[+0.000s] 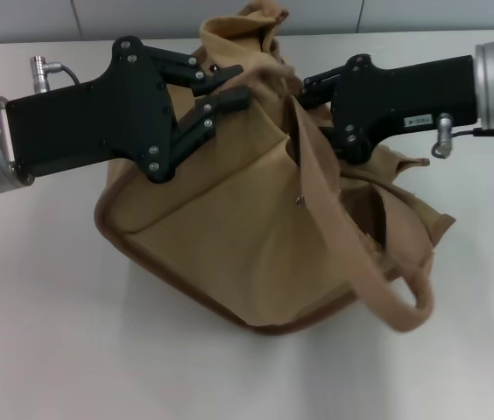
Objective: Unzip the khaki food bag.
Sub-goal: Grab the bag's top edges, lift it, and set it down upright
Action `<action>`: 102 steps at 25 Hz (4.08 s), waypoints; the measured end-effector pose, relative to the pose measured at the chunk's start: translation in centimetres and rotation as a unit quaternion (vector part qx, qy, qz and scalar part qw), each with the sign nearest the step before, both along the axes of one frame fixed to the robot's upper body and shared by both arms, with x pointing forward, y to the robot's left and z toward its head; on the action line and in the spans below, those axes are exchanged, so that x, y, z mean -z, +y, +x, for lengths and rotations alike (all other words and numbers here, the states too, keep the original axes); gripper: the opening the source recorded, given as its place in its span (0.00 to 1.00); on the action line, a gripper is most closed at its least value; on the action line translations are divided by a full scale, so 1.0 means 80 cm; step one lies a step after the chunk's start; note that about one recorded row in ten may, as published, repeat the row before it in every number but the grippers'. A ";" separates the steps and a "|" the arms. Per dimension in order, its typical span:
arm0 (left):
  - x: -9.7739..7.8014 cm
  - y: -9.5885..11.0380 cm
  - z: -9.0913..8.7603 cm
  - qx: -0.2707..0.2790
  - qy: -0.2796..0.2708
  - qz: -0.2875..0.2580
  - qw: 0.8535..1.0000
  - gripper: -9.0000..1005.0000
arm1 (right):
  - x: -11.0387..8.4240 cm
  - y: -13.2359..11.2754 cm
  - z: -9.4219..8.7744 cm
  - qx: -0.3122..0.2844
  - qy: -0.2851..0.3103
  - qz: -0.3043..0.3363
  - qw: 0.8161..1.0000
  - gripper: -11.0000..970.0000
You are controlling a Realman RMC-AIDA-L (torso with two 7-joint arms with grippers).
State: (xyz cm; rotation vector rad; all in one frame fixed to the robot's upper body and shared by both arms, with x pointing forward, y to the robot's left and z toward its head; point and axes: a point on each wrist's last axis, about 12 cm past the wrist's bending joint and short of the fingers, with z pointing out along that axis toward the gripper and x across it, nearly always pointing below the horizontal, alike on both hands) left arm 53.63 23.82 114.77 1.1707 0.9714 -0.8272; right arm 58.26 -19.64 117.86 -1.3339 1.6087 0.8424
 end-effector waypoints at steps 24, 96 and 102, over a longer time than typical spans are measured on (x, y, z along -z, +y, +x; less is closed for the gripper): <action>0.001 0.005 0.002 -0.025 -0.005 -0.012 1.000 0.09 | -0.002 -0.015 -0.018 0.025 -0.031 -0.026 0.999 0.01; -0.005 -0.003 0.011 -0.022 -0.022 -0.007 1.000 0.09 | -0.004 0.037 0.009 0.014 -0.024 -0.053 0.998 0.06; -0.004 -0.001 0.010 -0.024 -0.021 -0.007 0.999 0.09 | -0.001 0.028 0.004 0.026 -0.017 -0.037 0.999 0.01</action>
